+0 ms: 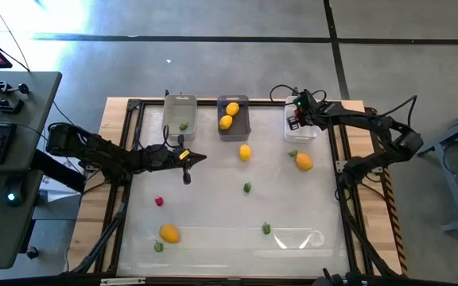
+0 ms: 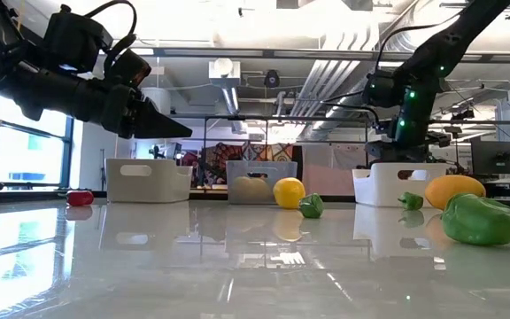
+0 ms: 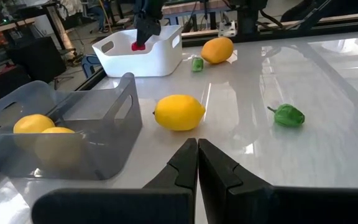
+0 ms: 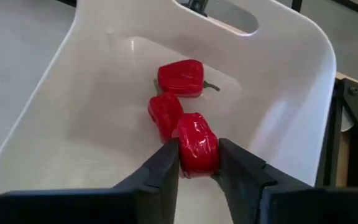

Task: Sort produce into baskets
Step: Put the top right red bell pepper into the white bin, then put the top right green bell pepper into the gray bin

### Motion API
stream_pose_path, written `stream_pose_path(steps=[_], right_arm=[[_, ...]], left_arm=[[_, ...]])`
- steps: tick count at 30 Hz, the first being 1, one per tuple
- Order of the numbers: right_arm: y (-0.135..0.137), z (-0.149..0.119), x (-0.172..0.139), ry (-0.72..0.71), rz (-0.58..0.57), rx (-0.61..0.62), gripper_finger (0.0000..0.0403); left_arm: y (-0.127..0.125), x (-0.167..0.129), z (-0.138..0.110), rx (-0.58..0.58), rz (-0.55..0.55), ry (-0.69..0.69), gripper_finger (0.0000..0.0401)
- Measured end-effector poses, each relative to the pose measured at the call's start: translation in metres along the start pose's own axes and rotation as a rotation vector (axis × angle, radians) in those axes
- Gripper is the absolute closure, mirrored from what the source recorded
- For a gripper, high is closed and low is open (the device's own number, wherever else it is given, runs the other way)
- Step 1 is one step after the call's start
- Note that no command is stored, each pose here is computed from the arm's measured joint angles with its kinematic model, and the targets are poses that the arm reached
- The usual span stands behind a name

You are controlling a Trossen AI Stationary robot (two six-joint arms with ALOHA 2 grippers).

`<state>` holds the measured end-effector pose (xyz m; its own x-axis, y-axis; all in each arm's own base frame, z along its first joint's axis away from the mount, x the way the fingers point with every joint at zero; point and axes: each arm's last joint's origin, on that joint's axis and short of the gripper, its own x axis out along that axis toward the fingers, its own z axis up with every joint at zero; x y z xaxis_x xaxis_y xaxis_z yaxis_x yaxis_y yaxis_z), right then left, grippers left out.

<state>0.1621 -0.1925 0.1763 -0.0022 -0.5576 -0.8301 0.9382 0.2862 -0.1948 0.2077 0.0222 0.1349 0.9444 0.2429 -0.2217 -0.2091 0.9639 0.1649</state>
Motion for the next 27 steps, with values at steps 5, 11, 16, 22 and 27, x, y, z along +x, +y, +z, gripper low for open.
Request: stream_pose_path(steps=[5, 11, 16, 22, 27], right_arm=[[-0.001, 0.001, -0.001, -0.012, -0.026, 0.001, 0.0268], [0.0, 0.012, -0.01, -0.015, -0.043, -0.017, 0.0241], [0.013, 0.016, -0.031, 0.015, -0.042, -0.099, 0.0238], [0.041, 0.008, -0.068, -0.036, 0.042, -0.234, 0.0238], [0.062, -0.009, -0.092, -0.059, 0.158, -0.364, 0.0238]], left_arm=[[0.0, 0.0, 0.0, 0.0, 0.0, 0.0, 0.0401], [0.0, 0.0, 0.0, 0.001, 0.0, 0.001, 0.0401], [0.0, 0.0, 0.0, 0.002, 0.0, 0.001, 0.0401], [0.0, 0.0, 0.0, 0.002, 0.0, 0.001, 0.0401], [0.0, 0.0, 0.0, -0.006, 0.0, 0.001, 0.0401]])
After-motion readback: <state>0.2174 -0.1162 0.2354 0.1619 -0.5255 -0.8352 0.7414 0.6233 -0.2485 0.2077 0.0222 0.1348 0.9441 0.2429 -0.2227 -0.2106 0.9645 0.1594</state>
